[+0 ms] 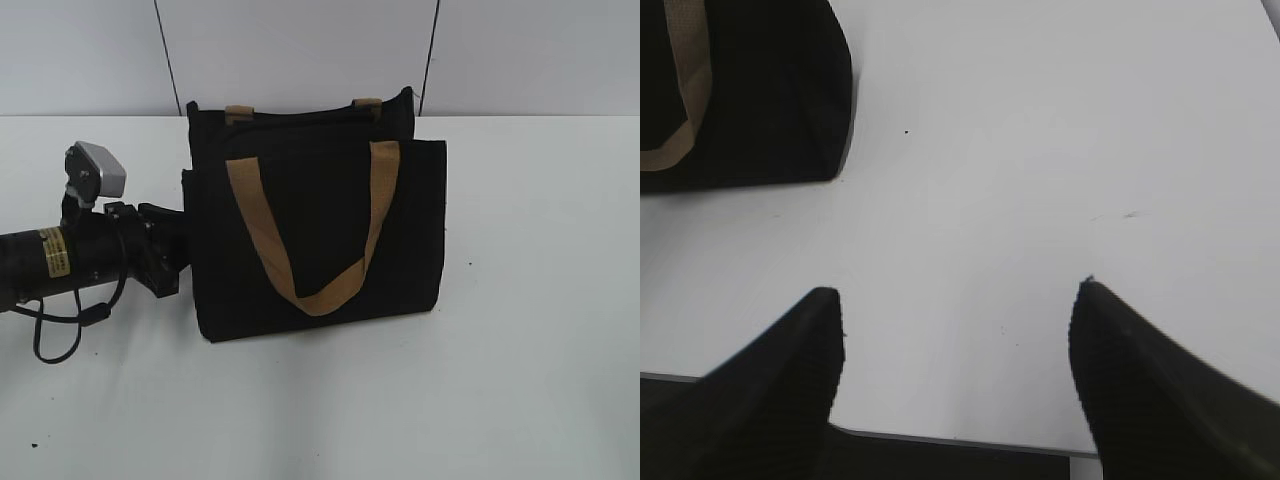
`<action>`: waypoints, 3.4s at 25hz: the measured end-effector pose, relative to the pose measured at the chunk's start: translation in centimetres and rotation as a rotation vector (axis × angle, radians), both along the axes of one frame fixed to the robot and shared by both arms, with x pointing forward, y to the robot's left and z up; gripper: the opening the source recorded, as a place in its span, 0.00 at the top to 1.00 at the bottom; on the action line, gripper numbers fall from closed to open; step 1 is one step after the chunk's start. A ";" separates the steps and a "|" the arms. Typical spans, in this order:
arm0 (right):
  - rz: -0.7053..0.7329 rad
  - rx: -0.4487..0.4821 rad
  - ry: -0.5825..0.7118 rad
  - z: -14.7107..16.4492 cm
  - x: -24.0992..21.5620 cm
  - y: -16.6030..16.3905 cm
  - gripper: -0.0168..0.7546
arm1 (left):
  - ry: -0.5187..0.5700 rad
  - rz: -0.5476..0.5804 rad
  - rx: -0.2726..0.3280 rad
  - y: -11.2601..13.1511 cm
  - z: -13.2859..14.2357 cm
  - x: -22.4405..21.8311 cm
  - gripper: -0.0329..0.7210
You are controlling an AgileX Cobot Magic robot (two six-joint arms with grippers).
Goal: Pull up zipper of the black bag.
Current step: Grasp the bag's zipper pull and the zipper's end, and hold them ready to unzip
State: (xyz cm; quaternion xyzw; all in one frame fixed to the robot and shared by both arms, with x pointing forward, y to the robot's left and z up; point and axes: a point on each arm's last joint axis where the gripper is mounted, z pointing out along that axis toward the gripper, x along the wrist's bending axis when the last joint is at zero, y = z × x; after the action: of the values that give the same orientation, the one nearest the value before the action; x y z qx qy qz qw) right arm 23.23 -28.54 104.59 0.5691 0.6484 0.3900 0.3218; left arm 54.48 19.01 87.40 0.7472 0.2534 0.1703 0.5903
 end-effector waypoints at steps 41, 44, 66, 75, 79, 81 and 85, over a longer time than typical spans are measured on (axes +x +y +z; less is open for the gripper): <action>-0.001 -0.001 0.000 0.0 0.0 0.0 0.28 | -0.159 0.100 0.005 1.2 15.9 -3.7 0.96; 0.000 0.000 0.000 0.0 0.0 0.0 0.28 | -0.151 0.101 -0.001 1.2 15.9 -3.7 0.96; 0.621 0.133 0.184 6.0 18.8 7.4 0.28 | -0.108 0.111 0.041 0.4 15.4 -3.9 0.96; 0.835 0.039 0.272 2.9 23.6 16.8 0.28 | -0.105 0.114 0.040 0.4 15.4 -3.8 0.96; 0.900 -0.020 0.240 1.6 25.2 20.4 0.28 | -0.104 0.116 0.041 0.4 15.3 -3.8 0.96; 0.944 -0.066 0.204 1.1 25.7 21.8 0.28 | -0.104 0.117 0.041 0.5 15.3 -3.8 0.96; 0.974 -0.109 0.161 -0.2 26.3 23.9 0.28 | -0.110 0.118 0.040 0.4 15.5 -3.7 0.96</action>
State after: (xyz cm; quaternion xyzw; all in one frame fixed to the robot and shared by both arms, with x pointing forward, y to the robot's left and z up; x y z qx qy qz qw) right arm 49.56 -4.62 104.40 0.2107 0.8813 0.4154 0.0801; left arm 50.76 19.45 102.92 0.7323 0.2606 0.2505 0.5771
